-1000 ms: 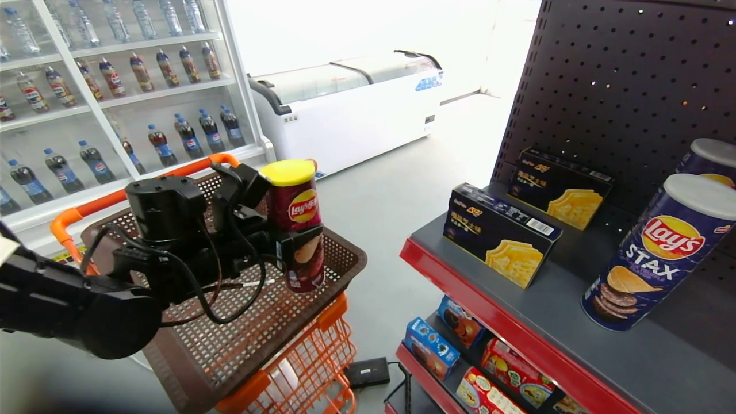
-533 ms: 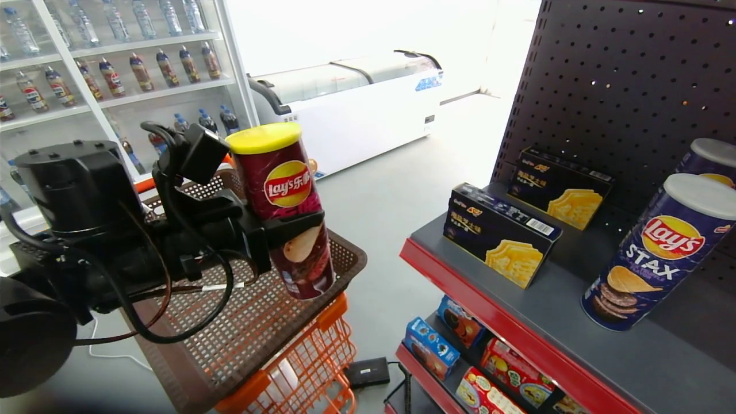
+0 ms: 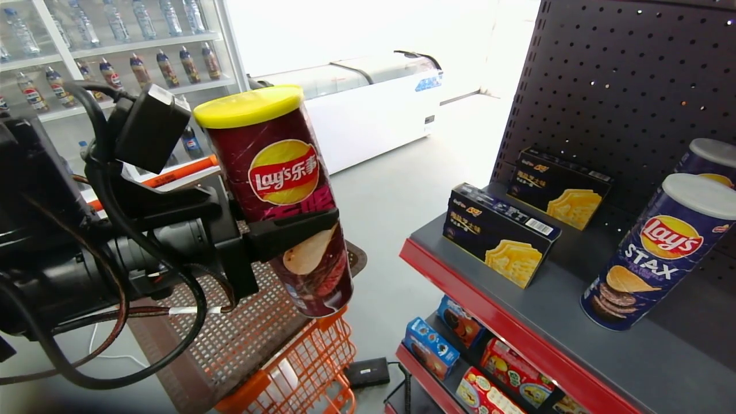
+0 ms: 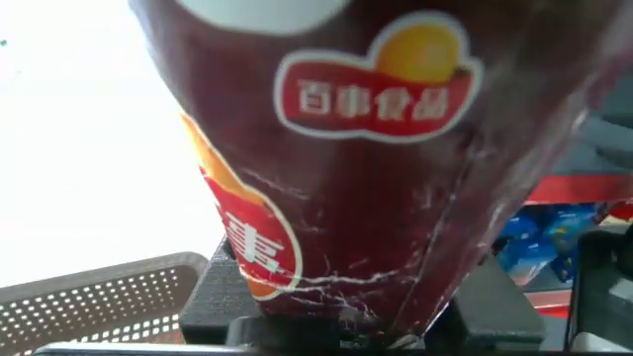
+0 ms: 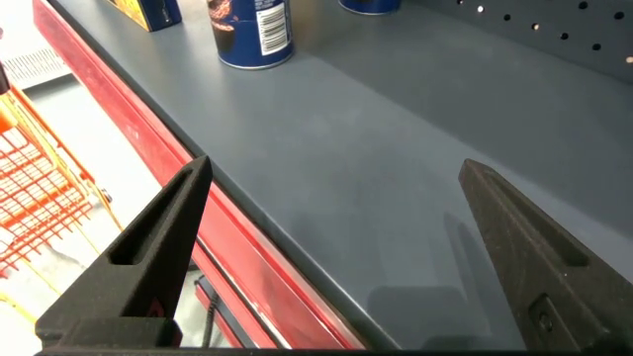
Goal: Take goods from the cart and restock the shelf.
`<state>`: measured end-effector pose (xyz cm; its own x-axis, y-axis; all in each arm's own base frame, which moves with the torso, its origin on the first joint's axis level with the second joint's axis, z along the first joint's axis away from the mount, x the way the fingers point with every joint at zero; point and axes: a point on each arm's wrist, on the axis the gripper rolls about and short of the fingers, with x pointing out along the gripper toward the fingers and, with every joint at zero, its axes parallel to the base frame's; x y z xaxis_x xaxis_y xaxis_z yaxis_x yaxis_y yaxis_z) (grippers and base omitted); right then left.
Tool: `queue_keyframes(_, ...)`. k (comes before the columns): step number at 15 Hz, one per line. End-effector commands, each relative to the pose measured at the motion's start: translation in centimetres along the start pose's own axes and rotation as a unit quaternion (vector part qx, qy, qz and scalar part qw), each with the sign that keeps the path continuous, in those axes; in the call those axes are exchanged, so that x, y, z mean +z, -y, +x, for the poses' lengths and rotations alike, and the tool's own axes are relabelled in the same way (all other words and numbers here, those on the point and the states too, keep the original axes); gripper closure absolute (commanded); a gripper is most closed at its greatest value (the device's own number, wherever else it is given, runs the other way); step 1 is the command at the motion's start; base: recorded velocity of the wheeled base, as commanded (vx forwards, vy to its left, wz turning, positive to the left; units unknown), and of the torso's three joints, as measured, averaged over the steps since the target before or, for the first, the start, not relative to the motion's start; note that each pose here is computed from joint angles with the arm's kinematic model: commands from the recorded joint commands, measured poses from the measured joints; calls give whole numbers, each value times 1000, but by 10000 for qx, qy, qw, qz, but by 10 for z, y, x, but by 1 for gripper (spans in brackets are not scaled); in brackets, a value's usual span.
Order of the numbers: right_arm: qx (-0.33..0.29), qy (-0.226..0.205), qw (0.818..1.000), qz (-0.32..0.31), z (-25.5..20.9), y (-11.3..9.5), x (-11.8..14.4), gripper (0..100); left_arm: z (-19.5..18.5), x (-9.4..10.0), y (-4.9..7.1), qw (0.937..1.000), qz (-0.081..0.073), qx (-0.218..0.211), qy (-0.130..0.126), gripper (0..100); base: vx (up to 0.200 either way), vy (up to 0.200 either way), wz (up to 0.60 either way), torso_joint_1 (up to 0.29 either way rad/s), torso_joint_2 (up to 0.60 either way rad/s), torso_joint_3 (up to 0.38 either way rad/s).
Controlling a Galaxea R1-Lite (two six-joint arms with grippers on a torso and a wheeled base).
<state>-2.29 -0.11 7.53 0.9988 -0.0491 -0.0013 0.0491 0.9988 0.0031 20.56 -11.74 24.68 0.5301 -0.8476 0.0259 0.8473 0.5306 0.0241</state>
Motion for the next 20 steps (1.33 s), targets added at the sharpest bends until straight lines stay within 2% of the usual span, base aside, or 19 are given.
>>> queue_keyframes(1, 0, -1, 10000, -1, 0, 0, 0, 0, -2, 2, 3, 10000, 43, -57, 43, 100, 0, 0, 0, 0, 0, 0)
queue_keyframes(3, 0, -1, 10000, -1, 0, 0, 0, 0, -6, -2, 6, 10000, 30, -65, -3, 100, 0, 0, 0, 0, 0, 0)
queue_keyframes(5, 0, -1, 10000, -1, 0, 0, 0, 0, -19, -2, 18, 9999, 25, -164, 32, 100, 0, 0, 0, 0, 0, 0)
queue_keyframes(9, 0, -1, 10000, -1, 0, 0, 0, 0, -25, -2, 22, 9998, 39, -179, 46, 100, 0, 0, 0, 0, 0, 0)
queue_keyframes(11, 0, -1, 10000, -1, 0, 0, 0, 0, -28, -3, 33, 9994, 26, -356, 38, 100, 0, 0, 0, 0, 0, 0)
queue_keyframes(13, 0, -1, 10000, -1, 0, 0, 0, 0, -31, -3, 38, 9990, -46, -442, -88, 100, 0, 0, 0, 0, 0, 0)
queue_keyframes(15, 0, -1, 10000, -1, 0, 0, 0, 0, -32, -6, 41, 9986, -76, -504, -167, 100, 0, 0, 0, 0, 0, 0)
queue_keyframes(18, 8, -1, 10000, -1, 0, 0, 0, 0, -39, -5, 45, 9985, -54, -526, -126, 100, 0, 0, 0, 0, 0, 0)
queue_keyframes(20, 0, -1, 10000, -1, 0, 0, 0, 0, -47, -12, 49, 9982, -91, -558, -193, 100, 0, 0, 0, 0, 0, 0)
